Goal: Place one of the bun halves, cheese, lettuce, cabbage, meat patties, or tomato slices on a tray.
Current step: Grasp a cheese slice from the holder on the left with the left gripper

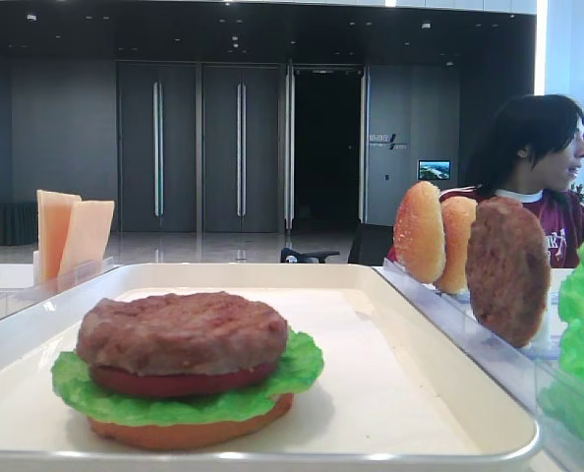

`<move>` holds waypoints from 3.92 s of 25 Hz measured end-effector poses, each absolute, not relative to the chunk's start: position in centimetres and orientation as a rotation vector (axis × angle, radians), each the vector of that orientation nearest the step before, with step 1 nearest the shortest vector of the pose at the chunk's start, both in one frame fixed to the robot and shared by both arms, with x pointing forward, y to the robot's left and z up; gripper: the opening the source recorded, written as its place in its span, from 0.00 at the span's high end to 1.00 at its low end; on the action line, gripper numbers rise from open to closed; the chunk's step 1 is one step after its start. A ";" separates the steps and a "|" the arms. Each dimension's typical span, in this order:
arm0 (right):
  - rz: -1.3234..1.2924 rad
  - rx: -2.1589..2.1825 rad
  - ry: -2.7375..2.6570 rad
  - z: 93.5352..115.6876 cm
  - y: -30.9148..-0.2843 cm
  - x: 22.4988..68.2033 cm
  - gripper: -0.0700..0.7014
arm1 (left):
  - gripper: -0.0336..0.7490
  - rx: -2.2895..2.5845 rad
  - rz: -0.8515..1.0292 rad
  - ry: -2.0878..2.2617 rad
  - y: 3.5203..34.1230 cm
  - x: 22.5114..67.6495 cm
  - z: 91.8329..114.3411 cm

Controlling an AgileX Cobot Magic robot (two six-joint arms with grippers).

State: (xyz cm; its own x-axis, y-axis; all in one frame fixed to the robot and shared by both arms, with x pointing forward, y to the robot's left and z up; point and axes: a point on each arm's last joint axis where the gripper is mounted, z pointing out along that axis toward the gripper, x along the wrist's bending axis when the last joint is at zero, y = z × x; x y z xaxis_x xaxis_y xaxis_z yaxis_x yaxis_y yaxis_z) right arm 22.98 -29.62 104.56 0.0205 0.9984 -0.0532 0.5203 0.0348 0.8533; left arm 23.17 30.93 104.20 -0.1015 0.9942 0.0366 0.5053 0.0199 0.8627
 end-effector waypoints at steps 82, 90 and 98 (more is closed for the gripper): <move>0.839 1.576 1.591 104.6 -29.6 23.0 0.34 | 0.38 2.008 0.250 2.265 31.4 62.9 104.7; 0.839 1.576 1.591 104.6 -29.6 23.0 0.34 | 0.38 1.967 0.241 2.292 31.3 62.9 104.7; 0.840 1.576 1.591 104.6 -29.6 23.0 0.34 | 0.38 1.864 0.178 2.322 29.9 64.1 104.4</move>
